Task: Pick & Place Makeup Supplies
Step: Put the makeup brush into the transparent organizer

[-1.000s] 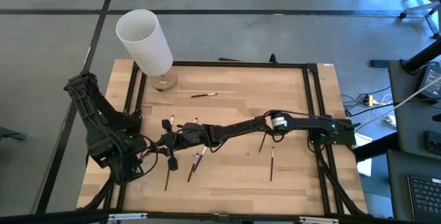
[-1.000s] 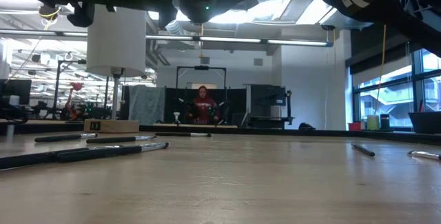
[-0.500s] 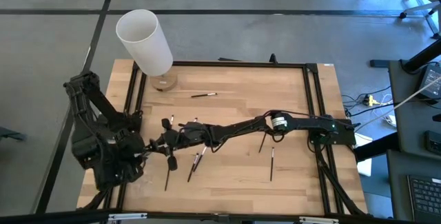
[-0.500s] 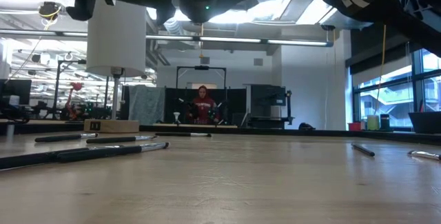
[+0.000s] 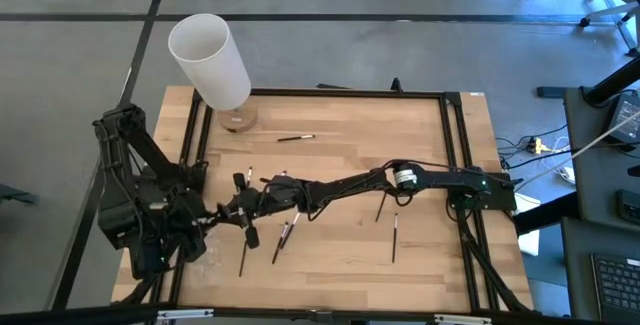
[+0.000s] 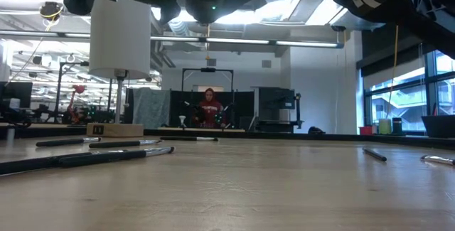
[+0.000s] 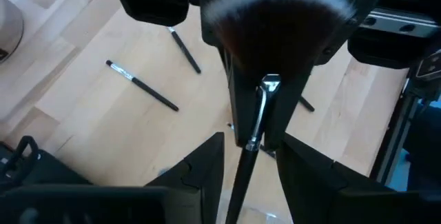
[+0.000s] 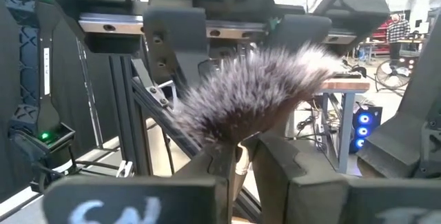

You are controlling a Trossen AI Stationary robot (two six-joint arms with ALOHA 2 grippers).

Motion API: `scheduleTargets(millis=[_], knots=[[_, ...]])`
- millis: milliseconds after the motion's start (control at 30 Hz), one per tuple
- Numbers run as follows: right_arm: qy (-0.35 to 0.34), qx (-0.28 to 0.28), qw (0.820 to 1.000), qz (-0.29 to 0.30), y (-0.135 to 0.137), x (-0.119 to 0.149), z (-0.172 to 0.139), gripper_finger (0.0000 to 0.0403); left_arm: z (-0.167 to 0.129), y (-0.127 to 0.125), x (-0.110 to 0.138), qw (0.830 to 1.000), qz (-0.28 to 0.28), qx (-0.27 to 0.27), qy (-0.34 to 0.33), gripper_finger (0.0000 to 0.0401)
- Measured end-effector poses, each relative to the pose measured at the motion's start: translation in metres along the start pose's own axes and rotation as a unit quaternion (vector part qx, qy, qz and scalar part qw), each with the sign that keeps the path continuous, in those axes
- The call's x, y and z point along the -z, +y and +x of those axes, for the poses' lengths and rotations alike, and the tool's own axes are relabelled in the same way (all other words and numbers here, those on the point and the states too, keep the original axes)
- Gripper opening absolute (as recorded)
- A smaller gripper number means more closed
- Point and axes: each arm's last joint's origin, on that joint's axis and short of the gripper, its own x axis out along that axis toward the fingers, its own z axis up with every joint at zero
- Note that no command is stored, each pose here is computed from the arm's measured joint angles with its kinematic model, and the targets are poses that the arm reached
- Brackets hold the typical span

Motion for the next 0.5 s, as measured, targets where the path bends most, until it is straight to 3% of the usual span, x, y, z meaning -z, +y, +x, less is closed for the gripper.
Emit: scheduleTargets(millis=[300,500], knots=[[0.000,0.000,1.000,0.006,0.0000,0.0001,0.0000,0.0042,0.0016,-0.0021,0.0018,1.000,0.005,-0.004,0.002,0.0052],[-0.006,-0.015,1.000,0.019,0.0003,-0.0008,-0.0003,0.0042,0.0035,-0.0050,0.0038,1.000,0.008,-0.007,0.001,0.0041]])
